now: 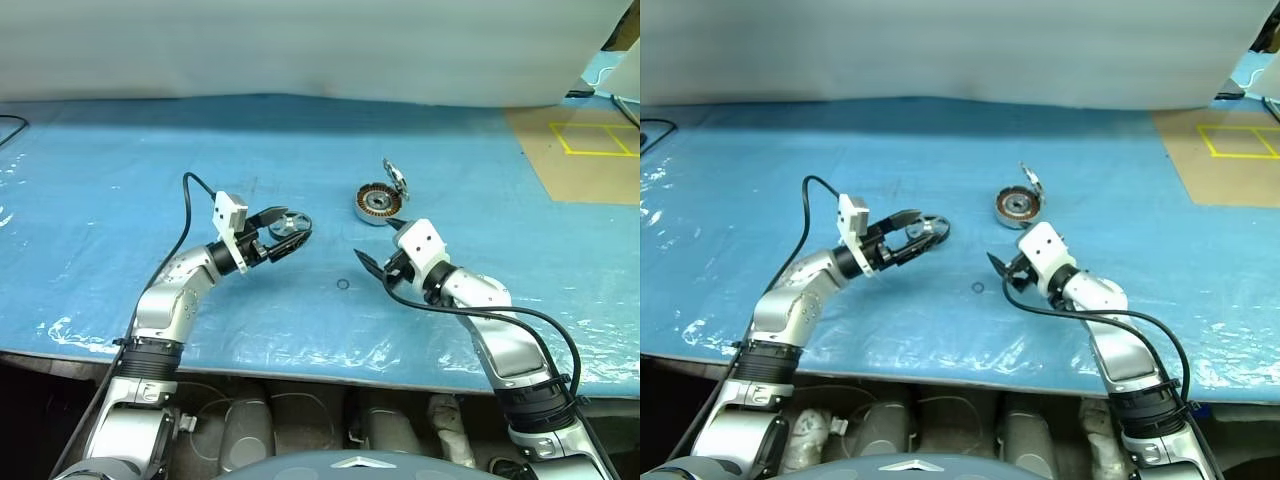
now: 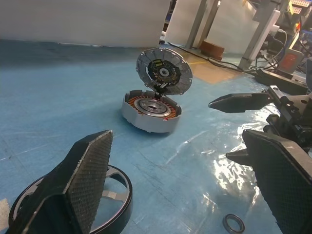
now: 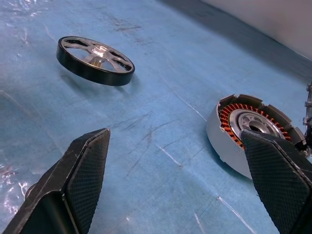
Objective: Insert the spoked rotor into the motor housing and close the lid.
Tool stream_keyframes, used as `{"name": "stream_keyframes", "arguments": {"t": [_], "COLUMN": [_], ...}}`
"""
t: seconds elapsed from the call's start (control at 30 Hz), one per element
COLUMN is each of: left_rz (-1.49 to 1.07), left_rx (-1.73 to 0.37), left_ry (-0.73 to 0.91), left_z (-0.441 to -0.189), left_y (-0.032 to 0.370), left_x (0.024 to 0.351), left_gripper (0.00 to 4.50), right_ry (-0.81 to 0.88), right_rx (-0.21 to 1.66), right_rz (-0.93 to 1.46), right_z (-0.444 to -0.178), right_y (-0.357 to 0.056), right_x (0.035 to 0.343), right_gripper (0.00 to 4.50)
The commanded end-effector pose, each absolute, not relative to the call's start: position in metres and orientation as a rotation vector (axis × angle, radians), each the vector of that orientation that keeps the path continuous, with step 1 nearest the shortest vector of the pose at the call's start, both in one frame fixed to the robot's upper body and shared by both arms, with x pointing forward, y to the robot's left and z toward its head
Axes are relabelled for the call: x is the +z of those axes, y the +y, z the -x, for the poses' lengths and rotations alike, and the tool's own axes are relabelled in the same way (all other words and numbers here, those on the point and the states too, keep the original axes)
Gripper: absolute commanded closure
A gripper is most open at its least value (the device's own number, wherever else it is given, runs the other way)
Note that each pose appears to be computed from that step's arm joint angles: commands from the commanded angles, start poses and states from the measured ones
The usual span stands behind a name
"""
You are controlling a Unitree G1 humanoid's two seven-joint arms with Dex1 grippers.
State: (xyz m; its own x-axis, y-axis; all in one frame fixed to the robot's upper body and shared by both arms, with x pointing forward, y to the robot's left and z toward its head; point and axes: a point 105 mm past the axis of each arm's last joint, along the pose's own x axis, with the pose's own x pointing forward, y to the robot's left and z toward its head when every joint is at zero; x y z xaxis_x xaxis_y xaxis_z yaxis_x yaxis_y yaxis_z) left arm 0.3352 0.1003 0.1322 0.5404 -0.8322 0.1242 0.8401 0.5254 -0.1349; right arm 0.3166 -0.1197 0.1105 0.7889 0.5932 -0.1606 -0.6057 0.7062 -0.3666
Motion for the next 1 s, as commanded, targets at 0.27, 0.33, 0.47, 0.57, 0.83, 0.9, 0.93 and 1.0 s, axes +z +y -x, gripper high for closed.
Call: {"name": "stream_keyframes", "arguments": {"t": [0.27, 0.33, 0.47, 0.57, 0.83, 0.9, 0.93, 1.0], "left_rz": [0.155, 0.149, 0.144, 0.139, 0.138, 0.133, 0.128, 0.125], "left_rx": [-1.078, -1.076, -1.065, -1.063, -1.056, -1.057, -1.055, -1.049], "left_ry": [-0.038, -0.039, -0.036, -0.026, -0.024, -0.022, -0.024, -0.027], "left_z": [-0.324, -0.326, -0.327, -0.326, -0.325, -0.326, -0.326, -0.327], "left_y": [0.109, 0.11, 0.109, 0.109, 0.112, 0.112, 0.113, 0.114], "left_x": [0.138, 0.138, 0.138, 0.136, 0.138, 0.139, 0.14, 0.141], "left_gripper": [0.0, 0.0, 0.0, 0.0, 0.0, 0.0, 0.0, 0.0], "right_ry": [0.055, 0.08, 0.094, 0.087, 0.151, 0.152, 0.152, 0.155], "right_rx": [0.834, 0.86, 0.903, 0.929, 1.049, 1.057, 1.059, 1.064], "right_rz": [0.318, 0.299, 0.355, 0.354, 0.444, 0.459, 0.474, 0.487], "right_z": [-0.301, -0.3, -0.301, -0.301, -0.293, -0.294, -0.295, -0.296], "right_y": [-0.105, -0.102, -0.097, -0.093, -0.084, -0.084, -0.084, -0.084], "right_x": [0.123, 0.119, 0.111, 0.114, 0.09, 0.086, 0.083, 0.077], "right_gripper": [0.03, 0.03, 0.03, 0.03, 0.03, 0.03, 0.03, 0.03]}}
